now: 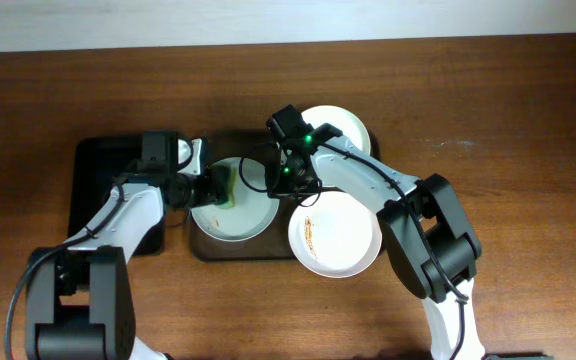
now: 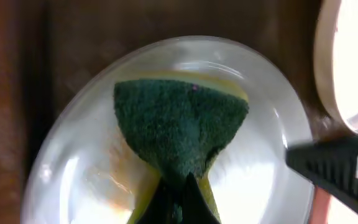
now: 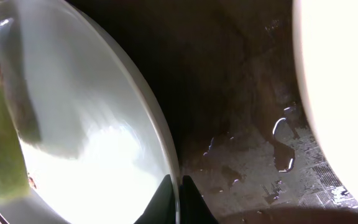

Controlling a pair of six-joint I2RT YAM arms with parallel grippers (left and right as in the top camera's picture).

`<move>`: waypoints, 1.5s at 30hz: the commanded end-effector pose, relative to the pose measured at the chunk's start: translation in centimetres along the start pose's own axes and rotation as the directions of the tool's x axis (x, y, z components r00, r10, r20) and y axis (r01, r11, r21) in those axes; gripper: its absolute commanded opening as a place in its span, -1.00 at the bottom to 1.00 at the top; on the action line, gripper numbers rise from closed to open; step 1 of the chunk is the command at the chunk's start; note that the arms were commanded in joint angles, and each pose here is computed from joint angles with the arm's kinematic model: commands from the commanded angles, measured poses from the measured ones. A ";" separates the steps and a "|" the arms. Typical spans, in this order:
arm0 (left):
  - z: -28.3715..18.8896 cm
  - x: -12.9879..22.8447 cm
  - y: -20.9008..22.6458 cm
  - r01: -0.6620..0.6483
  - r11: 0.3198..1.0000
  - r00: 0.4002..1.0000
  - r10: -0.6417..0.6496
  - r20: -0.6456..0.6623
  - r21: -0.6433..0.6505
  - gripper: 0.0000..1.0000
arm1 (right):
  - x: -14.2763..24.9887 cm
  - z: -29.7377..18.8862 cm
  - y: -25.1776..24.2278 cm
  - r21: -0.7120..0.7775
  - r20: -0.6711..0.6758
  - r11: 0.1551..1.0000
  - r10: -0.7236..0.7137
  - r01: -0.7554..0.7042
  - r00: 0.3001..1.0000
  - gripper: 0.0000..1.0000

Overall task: Clean dirty plates on tray and stack at the side
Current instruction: 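Pick up the green sponge with the left gripper and scrub the held plate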

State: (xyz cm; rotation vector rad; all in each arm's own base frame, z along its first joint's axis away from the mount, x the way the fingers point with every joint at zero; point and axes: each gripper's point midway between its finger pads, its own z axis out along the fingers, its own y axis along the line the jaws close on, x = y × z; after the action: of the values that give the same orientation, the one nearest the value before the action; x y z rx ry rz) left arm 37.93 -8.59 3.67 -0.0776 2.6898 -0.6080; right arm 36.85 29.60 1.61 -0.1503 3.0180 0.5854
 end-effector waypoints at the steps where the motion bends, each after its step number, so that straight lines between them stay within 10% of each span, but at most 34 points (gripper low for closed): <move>1: -0.3 -1.7 2.9 0.010 0.985 0.997 0.005 0.083 -0.173 -0.99 | 0.4 0.7 -0.2 0.010 -0.016 1.000 -0.008 0.008 1.000 -0.92; 5: -0.6 3.3 4.1 0.050 0.971 0.992 -0.075 -0.102 -0.234 -0.99 | 0.4 0.7 -0.2 0.013 -0.014 1.000 -0.007 0.007 1.000 -0.92; 12: -0.8 7.8 -2.1 0.185 0.982 0.935 -0.168 -0.314 0.025 -0.99 | 0.4 0.7 -0.2 0.012 -0.015 1.000 -0.007 0.007 1.000 -0.91; 20: -0.9 2.8 5.2 0.045 0.876 0.998 -0.060 -0.017 -0.480 -0.99 | 0.4 0.7 -0.2 0.013 -0.015 1.000 -0.007 0.007 1.000 -0.91; 27: -0.5 -3.7 3.1 0.059 0.920 0.973 0.032 0.227 -0.386 -0.99 | 0.3 0.7 -0.4 0.023 -0.010 1.000 -0.007 0.007 1.000 -0.91; 34: 1.2 -0.4 -2.3 -0.085 0.994 0.995 0.089 0.043 -0.074 -0.99 | 0.3 0.7 -0.4 0.024 -0.012 1.000 -0.006 0.007 1.000 -0.92; 39: 0.2 3.7 2.0 -0.053 0.954 0.993 0.019 -0.116 -0.294 -0.99 | 0.4 0.7 -0.4 0.024 -0.013 1.000 -0.006 0.006 1.000 -0.91; 45: -3.8 -4.0 2.2 -0.052 0.887 0.995 0.083 0.047 -0.460 -0.99 | 0.6 0.7 -0.6 0.030 -0.022 1.000 -0.003 0.003 1.000 -0.92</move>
State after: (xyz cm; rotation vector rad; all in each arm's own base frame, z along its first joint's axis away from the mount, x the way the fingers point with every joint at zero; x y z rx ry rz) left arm 37.81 -6.50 4.86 -0.1069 2.7941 -0.0906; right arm 36.42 29.58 1.26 -0.1573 3.0345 0.5651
